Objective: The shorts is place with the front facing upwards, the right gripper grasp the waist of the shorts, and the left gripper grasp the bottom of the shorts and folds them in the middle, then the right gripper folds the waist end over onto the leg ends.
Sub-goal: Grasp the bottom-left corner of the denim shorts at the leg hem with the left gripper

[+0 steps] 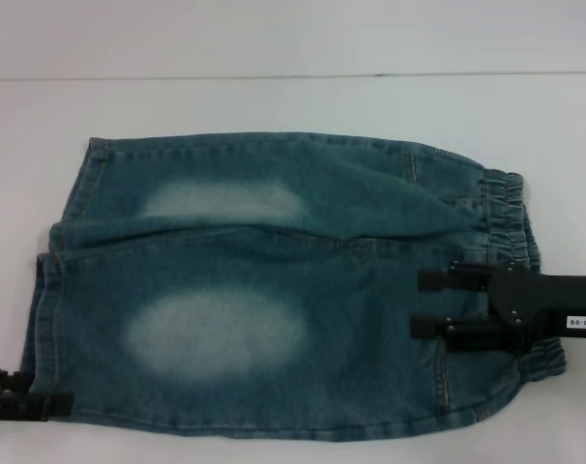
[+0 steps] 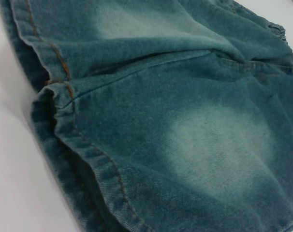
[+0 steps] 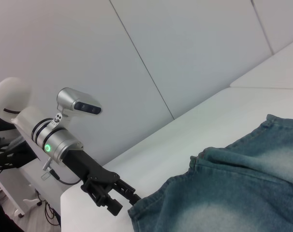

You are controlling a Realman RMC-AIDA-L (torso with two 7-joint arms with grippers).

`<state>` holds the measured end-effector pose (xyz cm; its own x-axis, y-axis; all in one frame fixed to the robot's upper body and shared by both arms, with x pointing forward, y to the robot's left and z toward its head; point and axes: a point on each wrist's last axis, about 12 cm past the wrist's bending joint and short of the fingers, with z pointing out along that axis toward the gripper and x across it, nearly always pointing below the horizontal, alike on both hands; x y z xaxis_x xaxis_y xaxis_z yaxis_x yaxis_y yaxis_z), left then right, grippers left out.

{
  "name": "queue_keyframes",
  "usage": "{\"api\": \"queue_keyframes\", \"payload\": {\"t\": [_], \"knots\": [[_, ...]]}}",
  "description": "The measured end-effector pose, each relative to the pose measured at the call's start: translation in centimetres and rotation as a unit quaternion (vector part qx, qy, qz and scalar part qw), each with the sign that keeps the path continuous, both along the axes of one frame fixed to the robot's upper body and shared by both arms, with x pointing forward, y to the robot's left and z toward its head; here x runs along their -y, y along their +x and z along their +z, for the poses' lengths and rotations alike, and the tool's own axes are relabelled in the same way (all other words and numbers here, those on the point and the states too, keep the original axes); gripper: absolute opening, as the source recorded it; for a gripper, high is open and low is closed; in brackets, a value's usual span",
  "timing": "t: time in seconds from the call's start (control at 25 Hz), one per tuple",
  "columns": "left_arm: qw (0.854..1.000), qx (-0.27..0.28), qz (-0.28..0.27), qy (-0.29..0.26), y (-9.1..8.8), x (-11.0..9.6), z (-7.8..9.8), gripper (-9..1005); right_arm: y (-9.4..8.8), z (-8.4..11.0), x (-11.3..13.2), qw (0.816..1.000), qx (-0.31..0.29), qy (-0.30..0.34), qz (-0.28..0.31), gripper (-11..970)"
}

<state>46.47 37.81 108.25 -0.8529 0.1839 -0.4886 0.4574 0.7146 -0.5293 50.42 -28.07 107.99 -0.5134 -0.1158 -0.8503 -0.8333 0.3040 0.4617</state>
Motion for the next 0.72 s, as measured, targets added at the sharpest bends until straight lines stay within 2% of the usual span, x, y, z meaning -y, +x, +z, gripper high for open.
{"api": "queue_keyframes", "payload": {"t": [0.36, 0.72], "knots": [[1.000, -0.005, -0.021, 0.005, 0.38, 0.94, -0.37, 902, -0.09, 0.04, 0.00, 1.000, 0.000, 0.003, 0.001, 853], [1.000, -0.002, -0.013, 0.005, 0.49, 1.04, -0.42, 900, -0.19, 0.04, 0.05, 1.000, -0.001, 0.006, 0.000, 850]]}}
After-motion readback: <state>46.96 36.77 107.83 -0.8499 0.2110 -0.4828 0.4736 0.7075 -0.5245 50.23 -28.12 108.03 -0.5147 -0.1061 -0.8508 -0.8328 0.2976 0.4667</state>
